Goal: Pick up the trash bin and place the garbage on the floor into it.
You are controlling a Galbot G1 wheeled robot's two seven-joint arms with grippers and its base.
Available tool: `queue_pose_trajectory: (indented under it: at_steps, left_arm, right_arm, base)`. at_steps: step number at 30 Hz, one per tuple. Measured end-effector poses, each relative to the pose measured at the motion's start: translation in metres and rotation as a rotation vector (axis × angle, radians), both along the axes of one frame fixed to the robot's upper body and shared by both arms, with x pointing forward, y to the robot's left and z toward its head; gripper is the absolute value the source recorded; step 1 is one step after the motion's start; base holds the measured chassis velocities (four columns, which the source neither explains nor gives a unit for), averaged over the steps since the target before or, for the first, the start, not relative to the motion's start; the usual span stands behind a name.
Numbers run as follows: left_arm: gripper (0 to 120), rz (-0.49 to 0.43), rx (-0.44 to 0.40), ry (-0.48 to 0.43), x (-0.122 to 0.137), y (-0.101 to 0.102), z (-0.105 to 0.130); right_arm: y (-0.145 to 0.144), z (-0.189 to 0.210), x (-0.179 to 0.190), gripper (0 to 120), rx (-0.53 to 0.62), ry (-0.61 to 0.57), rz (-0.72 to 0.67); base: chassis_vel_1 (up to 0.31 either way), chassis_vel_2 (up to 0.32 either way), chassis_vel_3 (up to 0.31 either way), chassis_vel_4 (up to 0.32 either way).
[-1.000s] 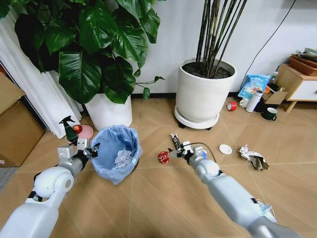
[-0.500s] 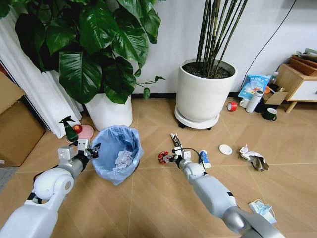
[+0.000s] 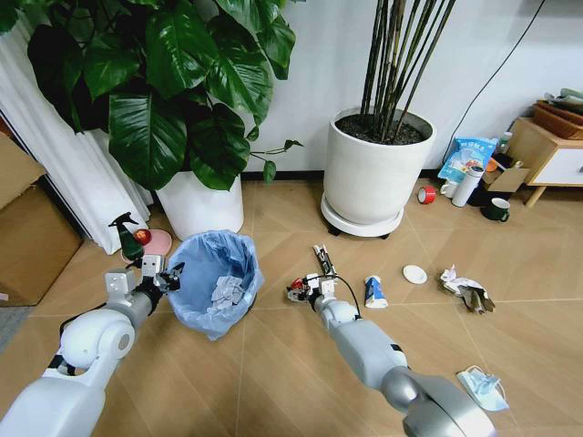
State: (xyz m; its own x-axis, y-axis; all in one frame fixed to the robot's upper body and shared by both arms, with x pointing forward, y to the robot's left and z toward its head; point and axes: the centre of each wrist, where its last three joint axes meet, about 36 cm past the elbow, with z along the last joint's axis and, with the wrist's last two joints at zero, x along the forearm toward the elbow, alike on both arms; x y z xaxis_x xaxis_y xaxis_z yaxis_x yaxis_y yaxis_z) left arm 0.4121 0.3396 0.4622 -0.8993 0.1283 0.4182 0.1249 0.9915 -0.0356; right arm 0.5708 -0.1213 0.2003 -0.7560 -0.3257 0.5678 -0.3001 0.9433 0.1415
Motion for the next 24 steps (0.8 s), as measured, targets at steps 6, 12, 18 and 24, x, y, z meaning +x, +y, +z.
queue_pose_trajectory:
  at_steps: [6, 12, 18, 24]
  left_arm:
    - [0, -0.002, -0.001, -0.005, -0.0006, -0.0009, 0.0008]
    - [0, -0.003, -0.001, -0.008, -0.0004, -0.0018, 0.0017]
    - [0, -0.002, -0.004, -0.011, -0.0019, -0.0054, 0.0024]
    - [0, -0.003, -0.003, -0.014, -0.0029, -0.0063, 0.0037]
  right_arm:
    - [0.0022, -0.0007, 0.0007, 100, -0.008, 0.022, -0.014]
    - [0.0031, -0.0011, 0.0014, 98, -0.012, 0.033, -0.018]
    - [0.0004, -0.0012, 0.002, 74, -0.027, 0.044, -0.02]
    - [0.0023, -0.0008, 0.0021, 51, -0.025, 0.046, -0.016]
  base:
    - [0.0, 0.0, 0.0, 0.0]
    - [0.0, 0.0, 0.0, 0.0]
    - [0.0, 0.0, 0.0, 0.0]
    - [0.0, 0.0, 0.0, 0.0]
